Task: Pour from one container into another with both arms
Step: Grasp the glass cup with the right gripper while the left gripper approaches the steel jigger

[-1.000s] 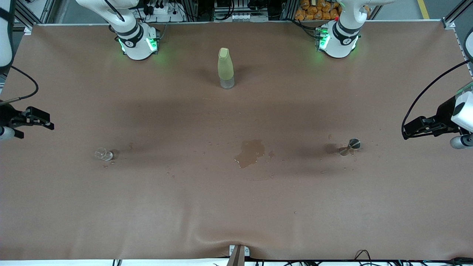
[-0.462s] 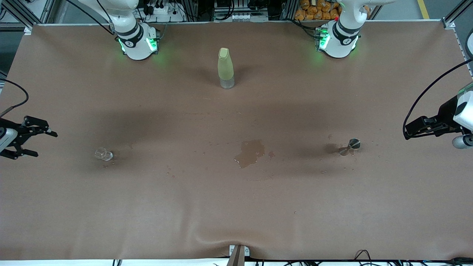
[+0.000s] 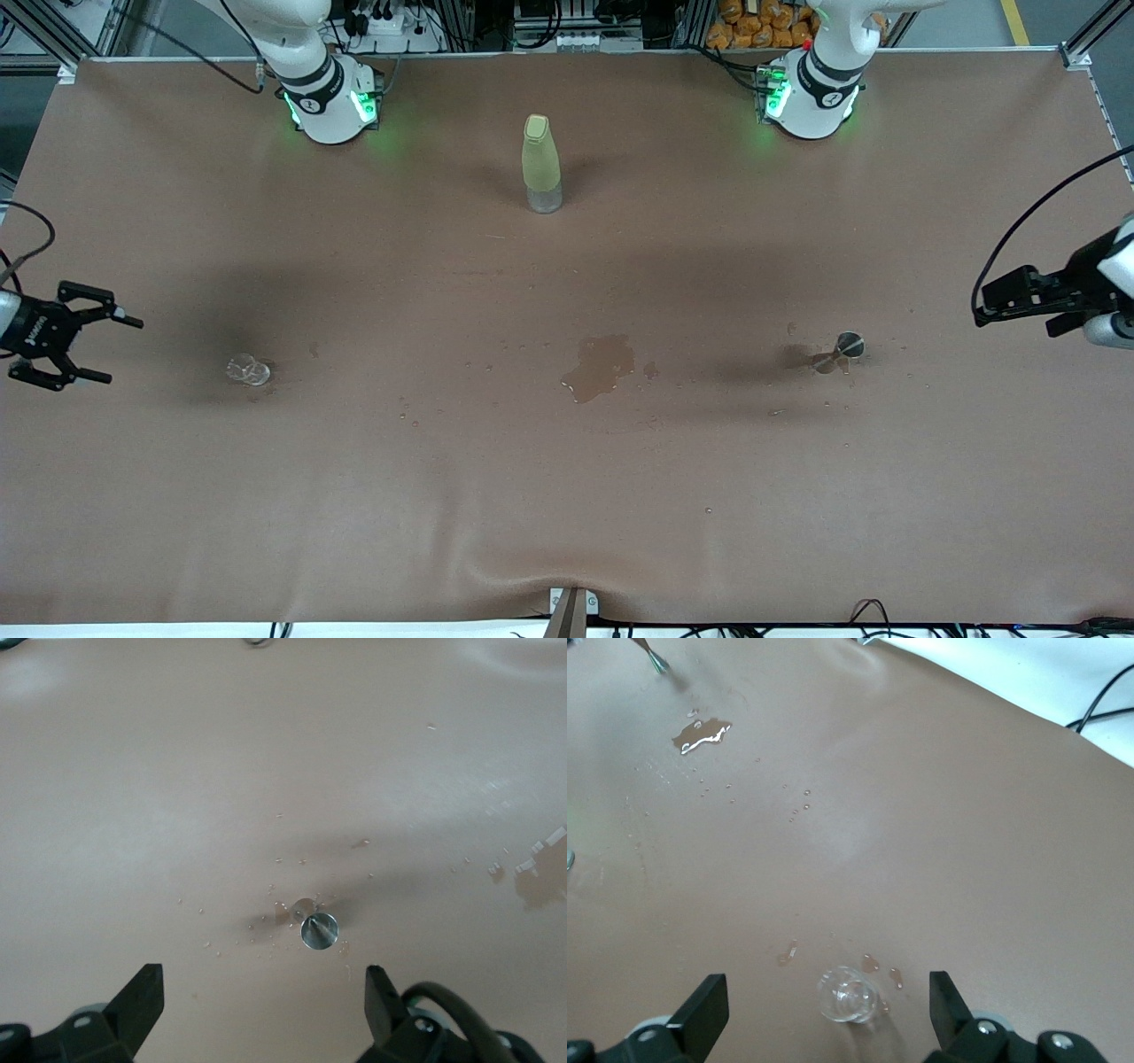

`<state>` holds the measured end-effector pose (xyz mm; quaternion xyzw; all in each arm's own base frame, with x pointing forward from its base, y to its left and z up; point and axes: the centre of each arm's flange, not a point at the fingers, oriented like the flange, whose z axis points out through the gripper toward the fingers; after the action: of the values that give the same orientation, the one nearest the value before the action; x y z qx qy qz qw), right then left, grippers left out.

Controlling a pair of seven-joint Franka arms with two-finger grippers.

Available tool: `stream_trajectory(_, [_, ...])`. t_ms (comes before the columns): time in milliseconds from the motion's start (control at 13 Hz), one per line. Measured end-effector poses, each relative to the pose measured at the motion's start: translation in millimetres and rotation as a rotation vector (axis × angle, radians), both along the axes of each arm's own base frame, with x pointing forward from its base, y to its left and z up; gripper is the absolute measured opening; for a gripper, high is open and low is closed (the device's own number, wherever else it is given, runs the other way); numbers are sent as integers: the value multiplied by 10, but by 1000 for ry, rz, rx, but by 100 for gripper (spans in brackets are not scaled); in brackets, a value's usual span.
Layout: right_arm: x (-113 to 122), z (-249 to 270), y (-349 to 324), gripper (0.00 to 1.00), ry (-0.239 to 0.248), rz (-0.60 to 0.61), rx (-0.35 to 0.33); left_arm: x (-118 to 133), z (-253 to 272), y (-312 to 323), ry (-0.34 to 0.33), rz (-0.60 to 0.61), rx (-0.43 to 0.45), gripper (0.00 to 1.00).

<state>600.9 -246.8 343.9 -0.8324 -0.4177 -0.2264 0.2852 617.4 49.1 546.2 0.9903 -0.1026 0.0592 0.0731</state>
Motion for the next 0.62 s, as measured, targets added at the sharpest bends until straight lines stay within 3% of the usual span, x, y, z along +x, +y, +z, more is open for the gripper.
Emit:
stream_trajectory(154, [-56, -597, -248, 100, -65, 29, 74, 1, -114, 321, -19, -112, -40, 100])
stream_trajectory(385, [-53, -1203, -316, 100, -224, 77, 231, 42, -488, 592, -43, -264, -156, 100])
stream_trajectory(615, [-170, -1725, -256, 100, -207, 115, 368, 134, -1122, 635, -32, -346, -307, 100])
